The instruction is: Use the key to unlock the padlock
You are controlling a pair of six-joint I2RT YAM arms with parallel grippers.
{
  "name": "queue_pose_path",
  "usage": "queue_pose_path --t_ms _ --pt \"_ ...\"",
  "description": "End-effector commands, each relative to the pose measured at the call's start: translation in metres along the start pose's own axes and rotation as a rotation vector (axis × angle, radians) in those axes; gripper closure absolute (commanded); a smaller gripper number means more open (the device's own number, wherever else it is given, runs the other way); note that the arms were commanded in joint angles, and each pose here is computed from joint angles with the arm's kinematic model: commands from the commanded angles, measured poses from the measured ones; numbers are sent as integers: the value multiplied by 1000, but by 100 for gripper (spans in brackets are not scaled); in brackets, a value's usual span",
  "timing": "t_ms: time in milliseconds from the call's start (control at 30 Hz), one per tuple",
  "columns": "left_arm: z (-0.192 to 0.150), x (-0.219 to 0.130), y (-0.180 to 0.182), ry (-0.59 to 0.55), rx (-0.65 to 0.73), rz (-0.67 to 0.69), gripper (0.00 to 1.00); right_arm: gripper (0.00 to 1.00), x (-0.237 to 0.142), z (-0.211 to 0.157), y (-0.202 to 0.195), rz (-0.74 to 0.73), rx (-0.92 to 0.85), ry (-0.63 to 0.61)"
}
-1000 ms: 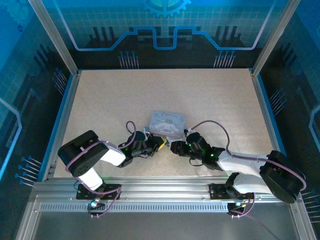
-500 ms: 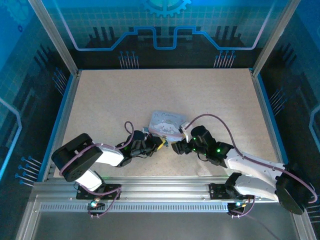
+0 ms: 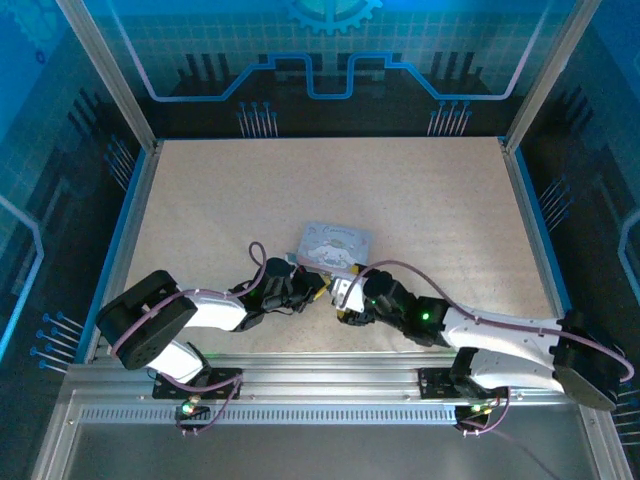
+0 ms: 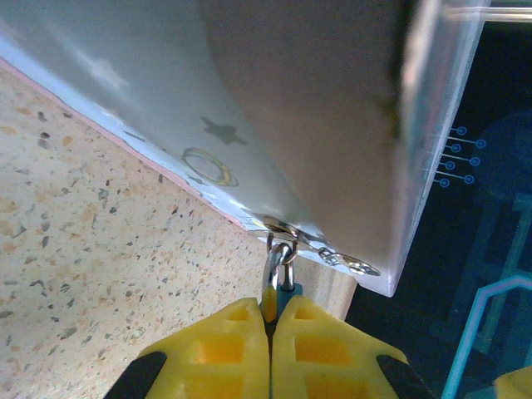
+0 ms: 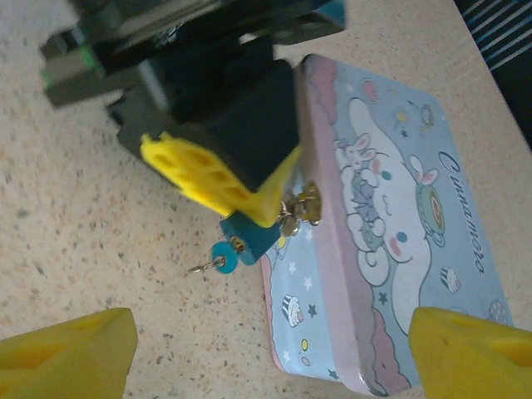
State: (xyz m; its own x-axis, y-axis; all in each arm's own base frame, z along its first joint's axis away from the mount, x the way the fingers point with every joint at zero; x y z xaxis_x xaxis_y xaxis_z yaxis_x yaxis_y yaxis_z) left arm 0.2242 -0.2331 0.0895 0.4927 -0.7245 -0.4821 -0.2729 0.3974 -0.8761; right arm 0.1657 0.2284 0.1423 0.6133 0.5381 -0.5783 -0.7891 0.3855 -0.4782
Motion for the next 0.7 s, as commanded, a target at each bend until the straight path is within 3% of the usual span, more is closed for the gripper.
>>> queue_pose_path --t_ms 0,133,433,667 --pt "3 0 -20 3 12 -70 94 15 8 -2 0 -102 -176 20" --pt "3 0 -19 6 9 -70 94 17 20 -3 5 -104 -199 38" --pt "3 1 -20 8 4 -79 94 39 36 2 15 -60 -190 53" --pt "3 4 -18 12 -3 -82 94 50 42 8 16 -62 -181 38"
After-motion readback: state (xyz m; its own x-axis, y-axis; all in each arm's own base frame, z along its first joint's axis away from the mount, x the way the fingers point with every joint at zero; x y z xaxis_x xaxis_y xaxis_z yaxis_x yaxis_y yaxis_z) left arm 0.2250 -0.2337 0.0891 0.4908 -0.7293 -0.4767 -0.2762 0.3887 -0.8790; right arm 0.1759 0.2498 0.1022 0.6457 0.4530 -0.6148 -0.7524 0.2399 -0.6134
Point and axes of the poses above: each hand's point on the last joint's axis, 136 mm out from that joint toward the fingers, its own x axis out along the fingers, its own y axis along the line the jaws close on, z = x × y, the point moved 6 cm from there along -x, back along the fingers, and after that the axes turned 4 degrees about x, right-handed, at the moved point
